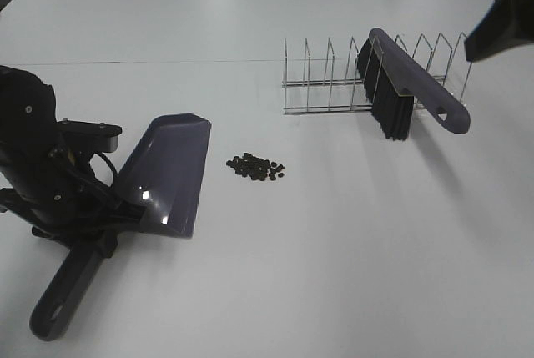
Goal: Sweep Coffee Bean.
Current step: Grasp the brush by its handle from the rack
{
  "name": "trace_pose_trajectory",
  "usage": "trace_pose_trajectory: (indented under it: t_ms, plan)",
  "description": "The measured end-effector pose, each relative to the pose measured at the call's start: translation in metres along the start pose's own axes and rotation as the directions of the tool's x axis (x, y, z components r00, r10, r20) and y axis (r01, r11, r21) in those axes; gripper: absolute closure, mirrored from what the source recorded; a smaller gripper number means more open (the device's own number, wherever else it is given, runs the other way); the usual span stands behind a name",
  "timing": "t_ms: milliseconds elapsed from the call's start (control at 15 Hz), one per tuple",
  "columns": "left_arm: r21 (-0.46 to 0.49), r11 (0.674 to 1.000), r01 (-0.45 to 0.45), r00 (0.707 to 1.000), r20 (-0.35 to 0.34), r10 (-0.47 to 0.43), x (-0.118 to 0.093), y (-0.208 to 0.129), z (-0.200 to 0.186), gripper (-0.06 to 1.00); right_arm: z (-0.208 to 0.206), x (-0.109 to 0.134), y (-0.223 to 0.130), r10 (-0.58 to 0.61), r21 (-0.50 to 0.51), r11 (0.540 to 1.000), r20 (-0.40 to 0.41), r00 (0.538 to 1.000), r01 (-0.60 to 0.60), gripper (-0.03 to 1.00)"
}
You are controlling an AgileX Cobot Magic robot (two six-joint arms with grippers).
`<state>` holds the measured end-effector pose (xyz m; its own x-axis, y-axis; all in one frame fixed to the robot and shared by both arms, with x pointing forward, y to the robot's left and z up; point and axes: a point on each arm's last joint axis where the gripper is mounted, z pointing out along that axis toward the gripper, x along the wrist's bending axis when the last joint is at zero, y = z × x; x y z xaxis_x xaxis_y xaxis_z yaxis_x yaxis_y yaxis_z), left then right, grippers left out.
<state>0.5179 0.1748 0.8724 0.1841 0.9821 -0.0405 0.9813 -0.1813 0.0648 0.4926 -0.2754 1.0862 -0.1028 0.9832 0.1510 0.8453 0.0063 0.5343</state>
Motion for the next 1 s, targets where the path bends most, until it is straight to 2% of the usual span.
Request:
trace_pose_trajectory:
  t_ms: [200,400,467,533,667,867,1000]
  plan:
    - [0.000,1.000,0.000,1.000,0.000,0.000,0.000,0.000,0.000,0.62,0.053,-0.007,0.068,-0.005,0.083,0.997,-0.008,1.000,0.006,0.00]
    - [0.001,1.000,0.001,1.000,0.000,-0.001,0.000,0.000,0.000,0.62,0.118,-0.016,0.111,-0.031,0.174,0.984,-0.021,0.999,0.034,0.00]
    - [0.001,1.000,0.001,1.000,0.000,-0.001,0.000,0.000,0.000,0.62,0.127,-0.017,0.115,-0.032,0.184,0.982,-0.021,0.999,0.036,0.00]
    - [0.004,1.000,0.002,1.000,0.000,-0.002,0.000,0.000,0.000,0.62,0.173,-0.025,0.127,-0.037,0.244,0.969,-0.029,0.999,0.043,0.00]
    - [0.006,1.000,0.002,1.000,0.000,-0.002,0.000,0.000,0.000,0.62,0.211,-0.032,0.128,-0.040,0.312,0.949,-0.029,0.999,0.047,0.00]
    - [0.007,1.000,0.002,1.000,0.000,-0.002,0.000,0.000,0.000,0.62,0.254,-0.039,0.127,-0.044,0.377,0.925,-0.031,0.999,0.052,0.00]
    - [0.007,1.000,0.002,1.000,0.000,-0.002,0.000,0.000,0.000,0.62,0.266,-0.041,0.126,-0.045,0.404,0.913,-0.035,0.998,0.055,0.00]
